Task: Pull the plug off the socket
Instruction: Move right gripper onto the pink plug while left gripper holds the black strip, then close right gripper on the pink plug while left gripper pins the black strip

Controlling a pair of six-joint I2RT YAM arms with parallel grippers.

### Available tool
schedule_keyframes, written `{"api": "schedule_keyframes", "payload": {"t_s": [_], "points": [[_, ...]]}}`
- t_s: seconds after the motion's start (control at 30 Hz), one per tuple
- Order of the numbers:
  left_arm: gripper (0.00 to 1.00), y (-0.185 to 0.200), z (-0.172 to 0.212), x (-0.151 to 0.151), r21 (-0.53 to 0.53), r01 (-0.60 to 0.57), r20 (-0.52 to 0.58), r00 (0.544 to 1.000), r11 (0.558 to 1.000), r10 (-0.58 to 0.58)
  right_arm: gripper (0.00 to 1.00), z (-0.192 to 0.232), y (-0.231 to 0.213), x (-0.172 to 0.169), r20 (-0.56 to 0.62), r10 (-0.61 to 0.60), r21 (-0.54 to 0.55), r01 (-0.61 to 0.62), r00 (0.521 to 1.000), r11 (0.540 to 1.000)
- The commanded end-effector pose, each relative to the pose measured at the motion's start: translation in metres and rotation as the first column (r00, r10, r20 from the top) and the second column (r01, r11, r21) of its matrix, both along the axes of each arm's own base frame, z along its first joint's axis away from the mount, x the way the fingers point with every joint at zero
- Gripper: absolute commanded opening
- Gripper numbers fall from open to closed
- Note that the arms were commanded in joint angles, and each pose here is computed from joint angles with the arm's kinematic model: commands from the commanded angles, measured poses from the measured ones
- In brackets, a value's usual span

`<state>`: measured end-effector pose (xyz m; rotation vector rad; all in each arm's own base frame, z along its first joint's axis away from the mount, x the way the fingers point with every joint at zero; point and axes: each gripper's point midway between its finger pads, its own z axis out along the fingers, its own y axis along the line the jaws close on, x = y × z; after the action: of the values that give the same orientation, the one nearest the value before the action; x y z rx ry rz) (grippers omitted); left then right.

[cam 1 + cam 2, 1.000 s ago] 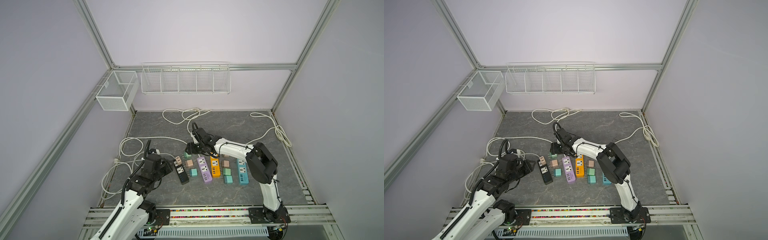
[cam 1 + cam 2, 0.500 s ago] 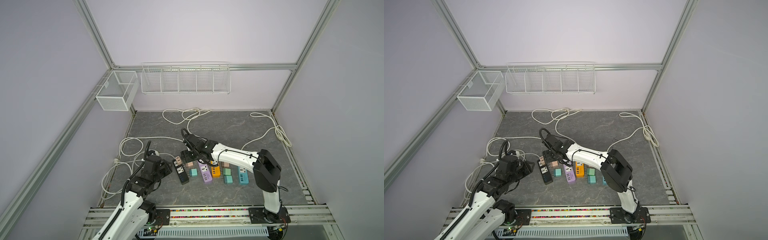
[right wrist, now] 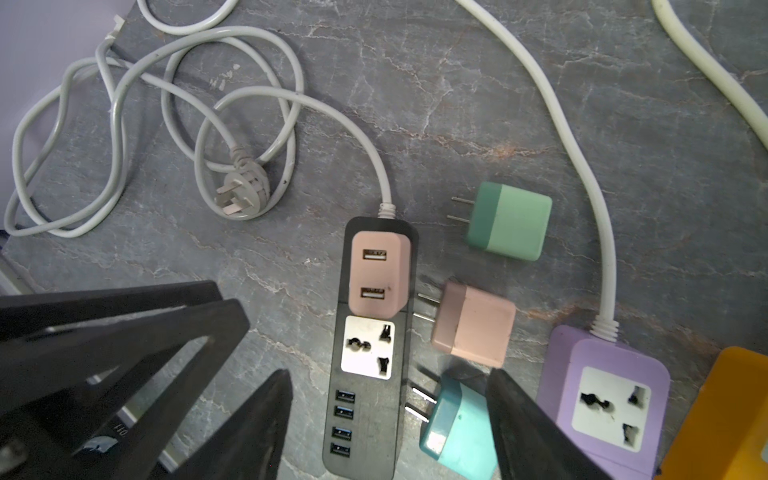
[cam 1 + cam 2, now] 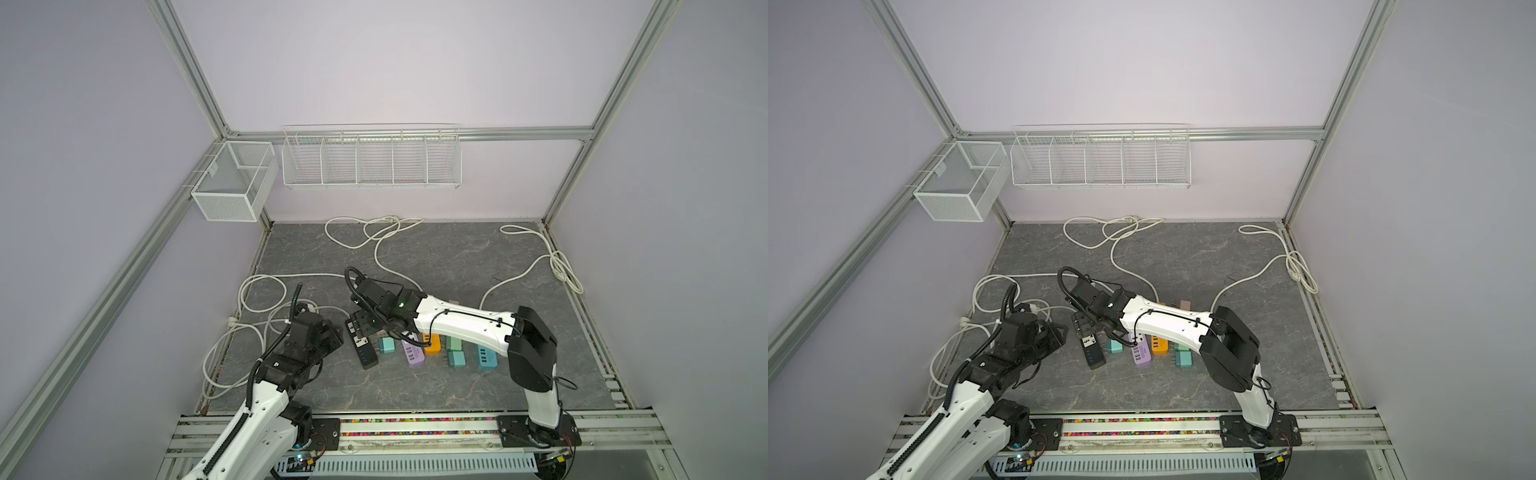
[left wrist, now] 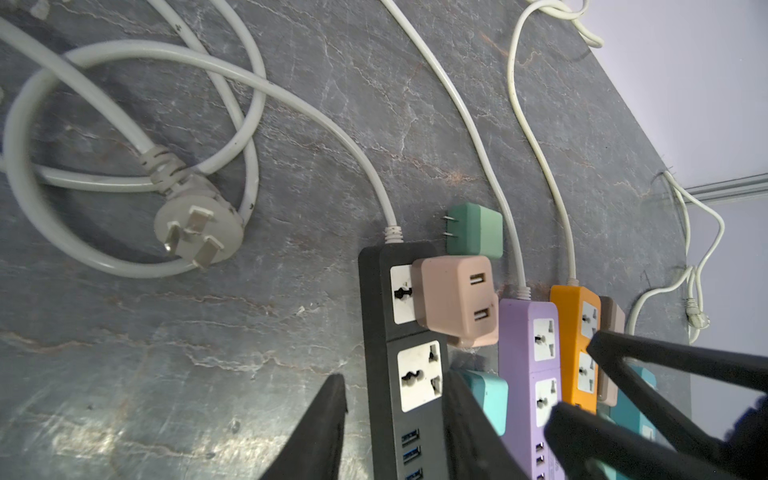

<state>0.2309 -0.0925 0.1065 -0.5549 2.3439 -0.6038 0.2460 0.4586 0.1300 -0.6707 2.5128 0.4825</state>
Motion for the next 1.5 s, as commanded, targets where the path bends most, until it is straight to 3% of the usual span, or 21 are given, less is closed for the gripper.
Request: {"api": "schedule_keyframes", "payload": {"t_s": [0.0,0.23,0.9,1.47], "points": [[0.4,0.0,-0.005,0.005,-0.024,-0.025,0.01,1.0,0.999,0.025,0.77,-0.009,0.005,-0.001,0.009,0.022,-0.039,-0.021,1.0,0.999],[0.38,-0.008,-0.017,0.014,-0.082,-0.024,-0.008,1.0,0.996,0.024,0.75,-0.017,0.011,0.007,0.03,0.012,-0.071,-0.01,0.999,0.997],[0.33,-0.02,-0.045,0.02,-0.184,-0.027,-0.056,0.998,0.982,0.017,0.57,-0.059,0.021,0.025,0.028,0.015,-0.161,-0.01,0.999,0.987],[0.29,-0.027,-0.072,0.014,-0.183,0.0,-0.144,0.989,0.983,-0.027,0.42,-0.069,0.025,0.026,0.025,0.035,-0.185,-0.03,0.999,0.982]]}}
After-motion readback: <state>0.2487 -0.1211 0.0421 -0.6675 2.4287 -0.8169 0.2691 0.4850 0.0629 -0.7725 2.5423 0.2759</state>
